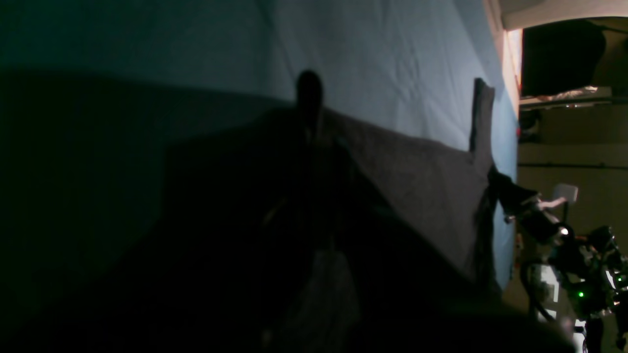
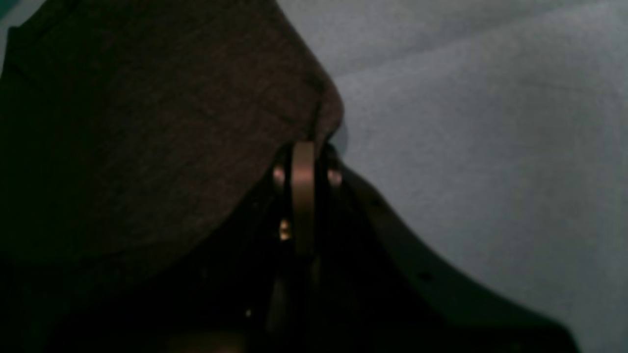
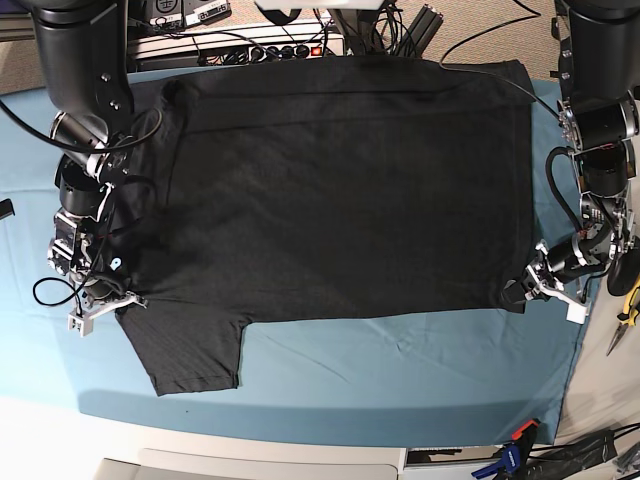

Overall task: Fold the T-shirt properly
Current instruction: 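Hold both hem corners closed in the grippers, then lift the hem with both grippers and fold it toward the shoulder edge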

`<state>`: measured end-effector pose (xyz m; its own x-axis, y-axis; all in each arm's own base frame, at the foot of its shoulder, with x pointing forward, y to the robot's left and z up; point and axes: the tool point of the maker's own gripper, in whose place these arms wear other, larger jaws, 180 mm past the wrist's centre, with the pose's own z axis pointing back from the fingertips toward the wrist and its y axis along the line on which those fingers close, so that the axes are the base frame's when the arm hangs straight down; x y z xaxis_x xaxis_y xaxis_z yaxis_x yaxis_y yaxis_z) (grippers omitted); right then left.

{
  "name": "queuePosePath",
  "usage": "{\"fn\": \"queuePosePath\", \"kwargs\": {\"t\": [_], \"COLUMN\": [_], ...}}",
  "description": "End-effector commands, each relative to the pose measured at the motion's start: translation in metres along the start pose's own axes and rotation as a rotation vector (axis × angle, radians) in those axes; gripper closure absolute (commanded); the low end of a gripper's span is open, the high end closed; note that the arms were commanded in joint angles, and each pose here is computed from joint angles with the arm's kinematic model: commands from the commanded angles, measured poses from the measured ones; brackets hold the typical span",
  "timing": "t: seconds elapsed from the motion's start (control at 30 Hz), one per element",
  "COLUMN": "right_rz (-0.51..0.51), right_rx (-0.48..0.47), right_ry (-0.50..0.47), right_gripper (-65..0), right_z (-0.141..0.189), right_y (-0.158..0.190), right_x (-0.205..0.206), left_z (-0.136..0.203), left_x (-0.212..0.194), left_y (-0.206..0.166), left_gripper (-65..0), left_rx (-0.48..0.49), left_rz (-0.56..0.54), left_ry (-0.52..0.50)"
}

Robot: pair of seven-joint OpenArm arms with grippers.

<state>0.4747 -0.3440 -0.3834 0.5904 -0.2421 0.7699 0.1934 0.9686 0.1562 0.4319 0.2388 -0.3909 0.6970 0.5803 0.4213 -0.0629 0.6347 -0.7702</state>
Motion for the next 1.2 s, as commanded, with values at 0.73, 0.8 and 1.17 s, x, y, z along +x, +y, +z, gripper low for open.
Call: {"fn": "queuePosePath", "kwargs": {"t": [0.73, 0.8, 1.17], "right_rz": [-0.101, -0.134, -0.206], "right_rx": [0.227, 0.235, 0.352], "right_ry": [-0.21, -0.208, -0.192], "right_gripper": [0.0, 0.0, 0.0], "right_z": [0.037, 0.037, 0.059], "right_y": [-0.008, -0.009, 0.009], "right_x": [0.058, 0.051, 0.073], "left_z": [0.034, 0.035, 0.048], "left_x": [0.02, 0.017, 0.011], "left_y": [-0.053, -0.053, -0.05], "left_gripper": [0.0, 0.0, 0.0], "left_rx": [-0.311, -0.312, -0.294], "left_rz": [0.033, 0.03, -0.02], "left_ry": [0.03, 0.05, 0.134]}}
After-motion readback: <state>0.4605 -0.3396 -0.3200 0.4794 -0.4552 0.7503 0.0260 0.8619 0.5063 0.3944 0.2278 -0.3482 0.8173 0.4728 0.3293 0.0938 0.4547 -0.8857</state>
